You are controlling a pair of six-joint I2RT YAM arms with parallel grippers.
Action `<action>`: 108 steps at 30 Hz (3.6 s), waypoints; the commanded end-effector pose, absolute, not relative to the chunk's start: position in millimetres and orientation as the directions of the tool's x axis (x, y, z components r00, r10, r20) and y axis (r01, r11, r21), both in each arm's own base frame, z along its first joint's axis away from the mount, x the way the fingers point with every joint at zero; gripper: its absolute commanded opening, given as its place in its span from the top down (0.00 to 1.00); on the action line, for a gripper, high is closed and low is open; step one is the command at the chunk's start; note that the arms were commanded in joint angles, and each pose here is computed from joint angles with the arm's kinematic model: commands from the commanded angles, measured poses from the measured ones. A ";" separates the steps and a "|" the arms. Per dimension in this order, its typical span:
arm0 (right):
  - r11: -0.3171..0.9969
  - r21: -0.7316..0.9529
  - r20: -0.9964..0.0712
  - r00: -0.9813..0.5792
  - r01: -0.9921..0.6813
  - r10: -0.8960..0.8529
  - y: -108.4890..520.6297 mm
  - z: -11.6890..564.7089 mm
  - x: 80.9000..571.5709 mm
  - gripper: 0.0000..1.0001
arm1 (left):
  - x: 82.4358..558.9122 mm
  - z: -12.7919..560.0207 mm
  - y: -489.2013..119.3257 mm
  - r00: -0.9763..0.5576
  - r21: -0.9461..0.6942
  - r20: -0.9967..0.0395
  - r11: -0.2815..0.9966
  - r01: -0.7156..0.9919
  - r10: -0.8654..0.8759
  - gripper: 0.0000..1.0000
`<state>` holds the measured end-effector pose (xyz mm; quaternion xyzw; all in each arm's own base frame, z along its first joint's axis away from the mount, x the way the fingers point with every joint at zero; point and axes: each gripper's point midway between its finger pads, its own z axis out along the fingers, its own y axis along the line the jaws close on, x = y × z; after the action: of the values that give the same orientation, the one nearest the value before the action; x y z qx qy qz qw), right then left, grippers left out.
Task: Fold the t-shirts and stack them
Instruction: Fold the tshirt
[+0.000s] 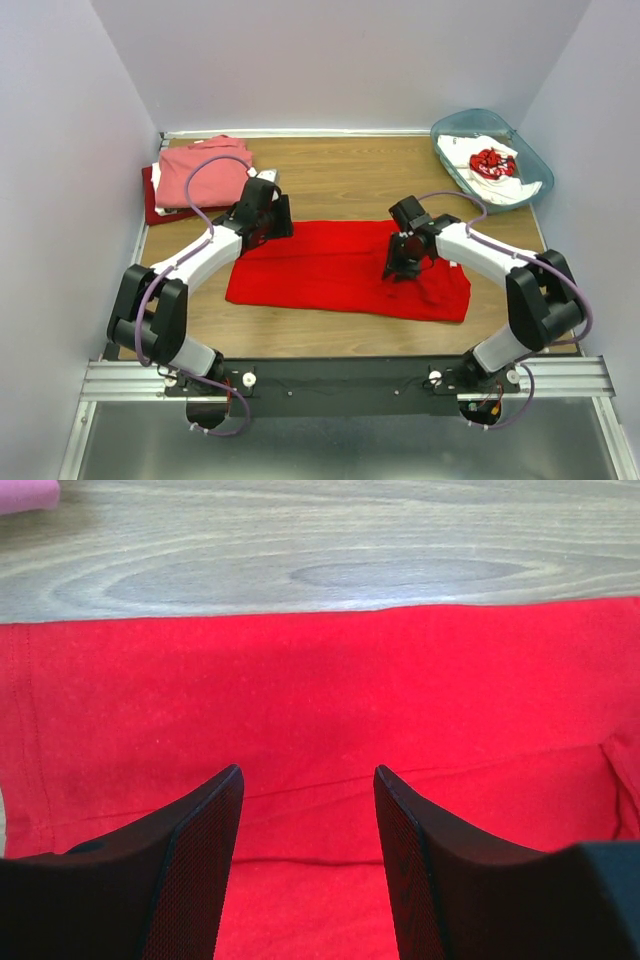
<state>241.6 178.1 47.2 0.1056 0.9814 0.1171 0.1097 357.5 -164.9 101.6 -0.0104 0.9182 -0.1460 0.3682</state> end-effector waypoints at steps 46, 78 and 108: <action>0.934 0.328 -0.091 -0.980 0.140 0.179 209.0 39.4 205.0 0.99 | 345.1 91.8 -160.9 -0.757 -0.268 -0.640 0.961 0.065 -0.127 0.37; 0.905 0.247 -0.308 -0.857 0.347 0.412 122.1 56.1 286.2 0.40 | 358.4 37.4 -184.6 -0.803 -0.294 -0.589 0.949 0.113 -0.087 0.37; 0.961 0.166 -0.340 -0.902 0.220 0.265 122.4 -33.1 474.5 0.39 | 256.9 -0.5 -185.4 -0.875 -0.319 -0.448 0.947 -0.036 -0.184 0.37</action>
<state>476.7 118.0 25.9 0.1504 0.9576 0.0629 0.2376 297.6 -196.3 30.2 -0.0297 0.9319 -0.1860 0.3100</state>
